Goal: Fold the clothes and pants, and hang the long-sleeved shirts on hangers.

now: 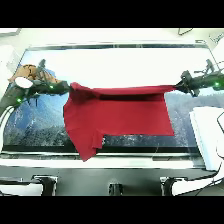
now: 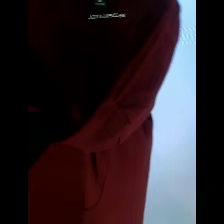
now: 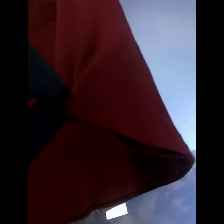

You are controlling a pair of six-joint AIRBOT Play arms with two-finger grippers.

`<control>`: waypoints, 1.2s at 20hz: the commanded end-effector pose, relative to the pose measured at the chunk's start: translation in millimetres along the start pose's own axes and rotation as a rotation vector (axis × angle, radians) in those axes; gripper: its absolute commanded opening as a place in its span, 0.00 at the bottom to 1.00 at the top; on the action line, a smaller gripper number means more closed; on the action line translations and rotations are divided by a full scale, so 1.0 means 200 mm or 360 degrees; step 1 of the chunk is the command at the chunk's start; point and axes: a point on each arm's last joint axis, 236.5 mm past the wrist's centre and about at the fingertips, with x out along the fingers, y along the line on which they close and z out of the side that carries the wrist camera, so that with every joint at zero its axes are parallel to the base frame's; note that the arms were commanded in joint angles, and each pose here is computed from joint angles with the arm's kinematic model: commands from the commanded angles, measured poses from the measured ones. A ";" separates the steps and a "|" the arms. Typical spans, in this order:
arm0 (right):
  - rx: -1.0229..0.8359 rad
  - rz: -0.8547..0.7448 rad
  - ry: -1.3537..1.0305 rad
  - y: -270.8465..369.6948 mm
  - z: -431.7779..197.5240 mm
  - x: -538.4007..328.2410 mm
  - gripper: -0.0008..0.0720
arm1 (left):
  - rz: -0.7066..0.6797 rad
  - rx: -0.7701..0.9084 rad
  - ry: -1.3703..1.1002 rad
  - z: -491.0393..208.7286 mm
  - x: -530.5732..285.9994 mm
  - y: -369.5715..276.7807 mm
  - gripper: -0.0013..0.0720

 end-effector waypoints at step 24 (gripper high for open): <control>0.0070 -0.0657 0.0544 -0.66 -0.53 -0.28 0.93 | -0.0005 -0.0651 0.0912 -1.06 -0.12 0.44 0.71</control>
